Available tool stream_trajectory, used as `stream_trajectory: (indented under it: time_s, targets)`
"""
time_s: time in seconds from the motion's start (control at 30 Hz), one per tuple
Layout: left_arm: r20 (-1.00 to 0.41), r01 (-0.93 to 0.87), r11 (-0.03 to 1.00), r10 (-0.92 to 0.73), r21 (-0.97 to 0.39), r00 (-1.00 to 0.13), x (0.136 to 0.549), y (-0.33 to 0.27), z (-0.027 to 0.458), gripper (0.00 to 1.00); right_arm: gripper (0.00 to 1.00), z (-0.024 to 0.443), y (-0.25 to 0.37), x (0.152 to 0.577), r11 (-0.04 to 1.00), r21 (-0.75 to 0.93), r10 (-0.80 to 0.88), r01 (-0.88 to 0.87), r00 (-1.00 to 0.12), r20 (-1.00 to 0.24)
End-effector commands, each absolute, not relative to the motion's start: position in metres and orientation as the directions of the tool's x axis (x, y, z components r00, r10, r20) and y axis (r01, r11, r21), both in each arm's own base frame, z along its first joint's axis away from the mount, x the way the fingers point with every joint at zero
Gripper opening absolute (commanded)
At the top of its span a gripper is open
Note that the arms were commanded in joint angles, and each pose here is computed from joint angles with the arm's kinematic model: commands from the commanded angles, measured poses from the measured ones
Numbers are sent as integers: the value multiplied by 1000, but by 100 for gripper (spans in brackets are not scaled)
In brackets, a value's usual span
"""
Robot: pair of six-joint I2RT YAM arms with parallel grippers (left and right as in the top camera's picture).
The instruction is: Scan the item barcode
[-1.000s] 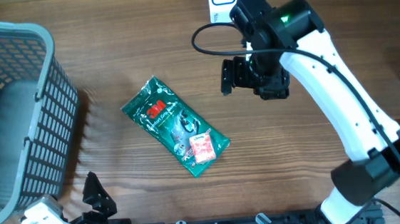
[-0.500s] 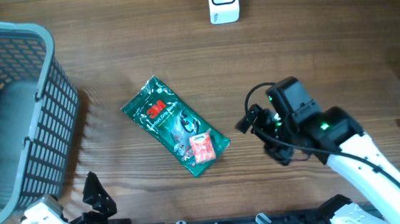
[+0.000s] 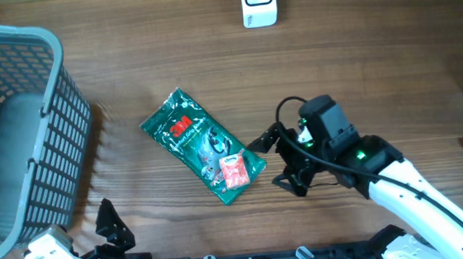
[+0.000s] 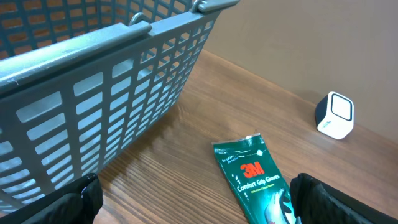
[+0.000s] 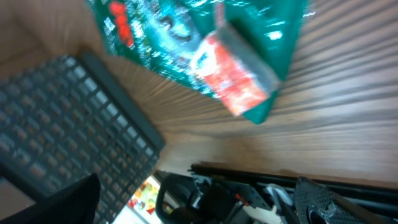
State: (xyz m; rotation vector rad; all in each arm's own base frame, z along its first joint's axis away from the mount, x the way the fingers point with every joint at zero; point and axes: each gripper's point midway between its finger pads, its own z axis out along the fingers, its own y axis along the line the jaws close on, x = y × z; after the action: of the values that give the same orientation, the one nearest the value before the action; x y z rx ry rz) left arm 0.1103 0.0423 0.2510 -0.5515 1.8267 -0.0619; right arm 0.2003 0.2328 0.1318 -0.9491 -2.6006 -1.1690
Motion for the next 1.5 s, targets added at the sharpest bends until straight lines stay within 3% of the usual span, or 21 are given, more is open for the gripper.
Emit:
stream_trajectory:
  time_s: [0.0, 0.17, 0.4, 0.53, 0.7, 1.03, 1.17, 1.33, 1.47]
  targets:
    - [-891, -337, 886, -402, -320, -212, 110, 43, 252, 100, 100, 132, 258, 194, 499, 651, 441, 572, -814, 377]
    - [-891, -337, 886, -402, -320, -212, 110, 43, 252, 100, 99, 106, 274, 185, 506, 551, 503, 664, -746, 437]
    - [-891, -337, 886, -402, -320, -212, 110, 43, 252, 100, 90, 100, 281, 190, 504, 555, 488, 661, -749, 449]
    - [-891, -337, 886, -402, -320, -212, 110, 43, 252, 100, 75, 80, 268, 183, 535, 465, 547, 705, -709, 445]
    - [-891, -337, 886, -402, -320, -212, 110, 43, 252, 100, 74, 47, 261, 174, 504, 293, 642, 813, -579, 502]
    - [-891, -337, 886, -402, -320, -212, 110, 43, 252, 100, 64, 6, 266, 180, 508, 226, 671, 831, -547, 501]
    - [-891, -337, 886, -402, -320, -212, 110, 43, 252, 100, 49, -6, 261, 182, 509, 203, 694, 836, -539, 477]
    - [-891, -337, 886, -402, -320, -212, 110, 43, 252, 100, 4, -10, 257, 187, 506, 206, 716, 838, -541, 442]
    - [-891, -337, 886, -402, -320, -212, 110, 43, 252, 100, 4, -9, 258, 185, 537, 222, 685, 814, -574, 448]
